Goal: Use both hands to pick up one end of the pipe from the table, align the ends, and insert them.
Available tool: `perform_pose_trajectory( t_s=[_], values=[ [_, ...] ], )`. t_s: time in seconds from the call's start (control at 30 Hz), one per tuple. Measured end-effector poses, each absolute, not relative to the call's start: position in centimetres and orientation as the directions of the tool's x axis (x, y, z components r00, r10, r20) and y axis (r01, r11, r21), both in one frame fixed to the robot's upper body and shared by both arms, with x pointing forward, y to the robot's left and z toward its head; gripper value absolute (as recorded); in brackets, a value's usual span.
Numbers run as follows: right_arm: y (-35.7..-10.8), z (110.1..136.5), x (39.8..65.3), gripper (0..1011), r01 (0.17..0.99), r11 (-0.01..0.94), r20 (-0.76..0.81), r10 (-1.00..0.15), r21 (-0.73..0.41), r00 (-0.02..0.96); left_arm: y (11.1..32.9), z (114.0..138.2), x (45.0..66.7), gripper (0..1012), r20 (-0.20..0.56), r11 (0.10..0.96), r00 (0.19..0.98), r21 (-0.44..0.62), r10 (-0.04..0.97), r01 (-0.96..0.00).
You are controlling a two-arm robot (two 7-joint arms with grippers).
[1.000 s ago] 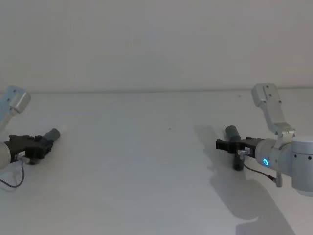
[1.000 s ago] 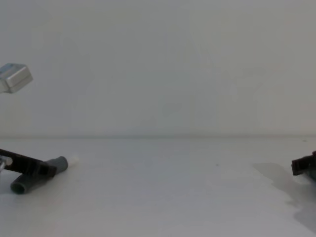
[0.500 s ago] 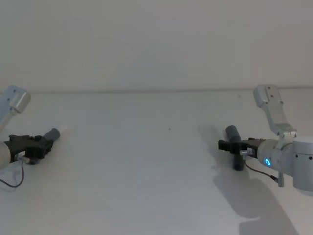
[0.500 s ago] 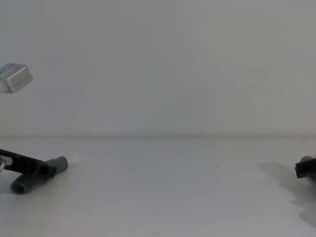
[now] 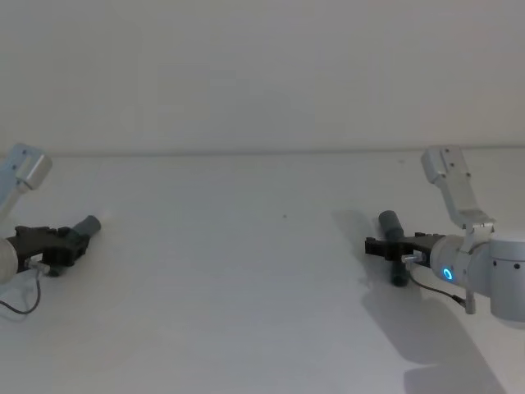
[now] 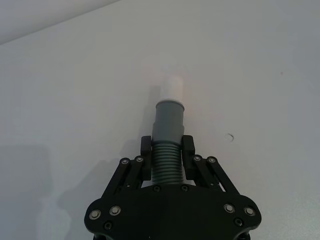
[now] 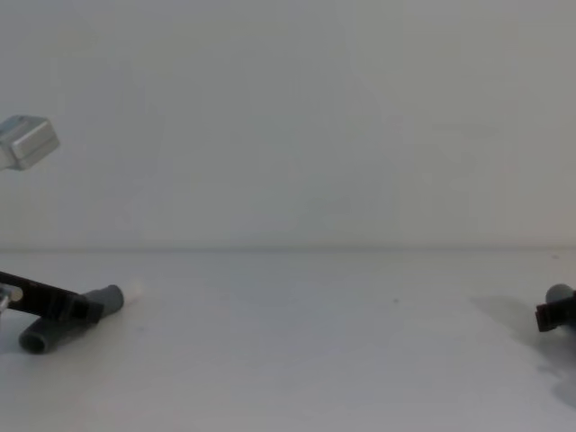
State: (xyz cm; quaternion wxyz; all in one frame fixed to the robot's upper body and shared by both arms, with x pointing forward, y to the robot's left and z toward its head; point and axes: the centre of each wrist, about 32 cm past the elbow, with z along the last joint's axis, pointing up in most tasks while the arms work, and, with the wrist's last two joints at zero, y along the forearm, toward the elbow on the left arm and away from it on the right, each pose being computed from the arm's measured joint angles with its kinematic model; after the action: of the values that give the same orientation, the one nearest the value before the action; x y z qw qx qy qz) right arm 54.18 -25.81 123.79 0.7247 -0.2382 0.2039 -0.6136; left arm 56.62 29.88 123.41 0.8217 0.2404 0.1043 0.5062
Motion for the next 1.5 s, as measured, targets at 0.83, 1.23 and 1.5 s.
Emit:
perform_pose_trajectory(
  t_s=[0.83,1.23,1.5],
  values=[
    [-25.89,123.37,54.44,466,0.795,0.148,-0.012,-0.985,-0.588,0.175,29.88,123.41,56.61,323,0.072,0.372,0.466,0.501,0.882,-0.782],
    [-25.90,123.35,54.47,266,0.795,0.149,-0.012,-0.984,-0.587,0.176,29.88,123.41,56.61,323,0.072,0.372,0.466,0.501,0.882,-0.782],
    [-25.91,123.33,54.48,266,0.796,0.150,-0.013,-0.984,-0.587,0.176,29.88,123.41,56.62,323,0.072,0.372,0.466,0.501,0.882,-0.782]
  ],
)
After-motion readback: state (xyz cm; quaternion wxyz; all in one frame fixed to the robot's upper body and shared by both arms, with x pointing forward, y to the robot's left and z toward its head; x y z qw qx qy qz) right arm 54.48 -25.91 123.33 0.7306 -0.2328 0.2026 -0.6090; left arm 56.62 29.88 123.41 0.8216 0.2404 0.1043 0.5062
